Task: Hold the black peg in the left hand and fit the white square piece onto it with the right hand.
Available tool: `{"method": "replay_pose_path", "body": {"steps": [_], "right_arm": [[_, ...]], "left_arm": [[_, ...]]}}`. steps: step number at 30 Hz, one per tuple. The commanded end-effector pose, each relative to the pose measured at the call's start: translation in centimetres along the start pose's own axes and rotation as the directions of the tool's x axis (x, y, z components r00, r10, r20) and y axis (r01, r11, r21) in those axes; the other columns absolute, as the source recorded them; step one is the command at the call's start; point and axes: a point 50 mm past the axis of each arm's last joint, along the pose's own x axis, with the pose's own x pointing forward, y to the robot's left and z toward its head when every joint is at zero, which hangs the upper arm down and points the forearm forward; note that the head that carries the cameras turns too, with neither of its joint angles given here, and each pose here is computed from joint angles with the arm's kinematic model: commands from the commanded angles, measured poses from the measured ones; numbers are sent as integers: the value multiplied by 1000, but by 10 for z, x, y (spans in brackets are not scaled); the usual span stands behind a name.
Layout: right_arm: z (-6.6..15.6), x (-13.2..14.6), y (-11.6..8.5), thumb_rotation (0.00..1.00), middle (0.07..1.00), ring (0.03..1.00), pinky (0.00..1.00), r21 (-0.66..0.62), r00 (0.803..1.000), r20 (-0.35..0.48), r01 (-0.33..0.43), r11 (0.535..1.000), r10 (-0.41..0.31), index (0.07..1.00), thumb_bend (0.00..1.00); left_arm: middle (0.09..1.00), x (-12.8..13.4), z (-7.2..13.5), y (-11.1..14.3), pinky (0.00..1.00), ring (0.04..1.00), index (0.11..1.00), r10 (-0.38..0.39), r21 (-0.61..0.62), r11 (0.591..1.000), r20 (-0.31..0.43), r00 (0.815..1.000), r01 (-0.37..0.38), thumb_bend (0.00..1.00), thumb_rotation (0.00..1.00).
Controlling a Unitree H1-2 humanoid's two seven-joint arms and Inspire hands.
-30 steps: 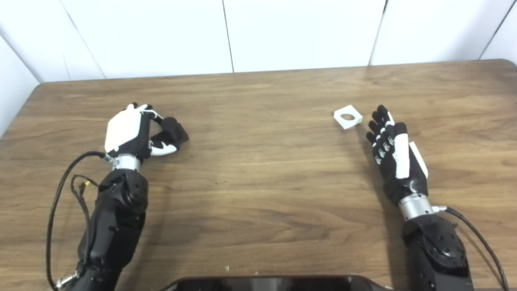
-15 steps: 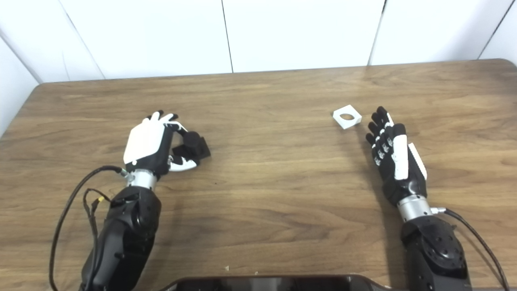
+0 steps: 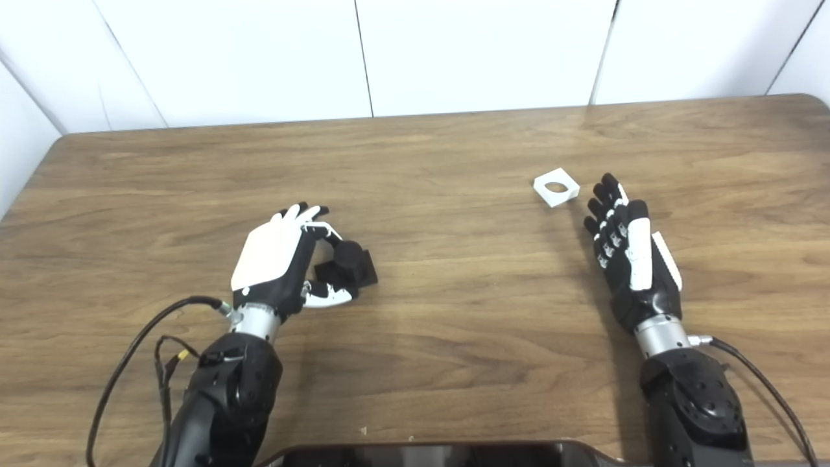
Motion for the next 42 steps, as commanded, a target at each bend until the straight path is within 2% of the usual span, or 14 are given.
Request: {"method": "replay_pose_path", "body": {"steps": [1, 22, 28, 42], "right_arm": [[-11, -8, 7, 1000, 1000, 1000, 1000, 30, 1000, -28, 6, 1000, -5, 1000, 684], [-9, -6, 13, 1000, 1000, 1000, 1000, 20, 1000, -21, -6, 1000, 6, 1000, 703], [-10, -7, 14, 1000, 1000, 1000, 1000, 18, 1000, -19, -3, 1000, 4, 1000, 701], [-4, -7, 9, 1000, 1000, 1000, 1000, 7, 1000, -11, 2, 1000, -2, 1000, 680]], "left_arm": [[918, -3, 7, 5, 998, 990, 490, 11, 3, 1000, 39, 999, -11, 513, 70], [913, -48, 37, -9, 985, 988, 489, -88, -46, 994, 148, 985, 96, 512, 73], [915, -48, 42, -14, 980, 981, 491, -122, -20, 992, 176, 977, 128, 511, 73], [903, -46, 42, -19, 944, 959, 490, -118, -4, 993, 187, 975, 121, 514, 73]]}}
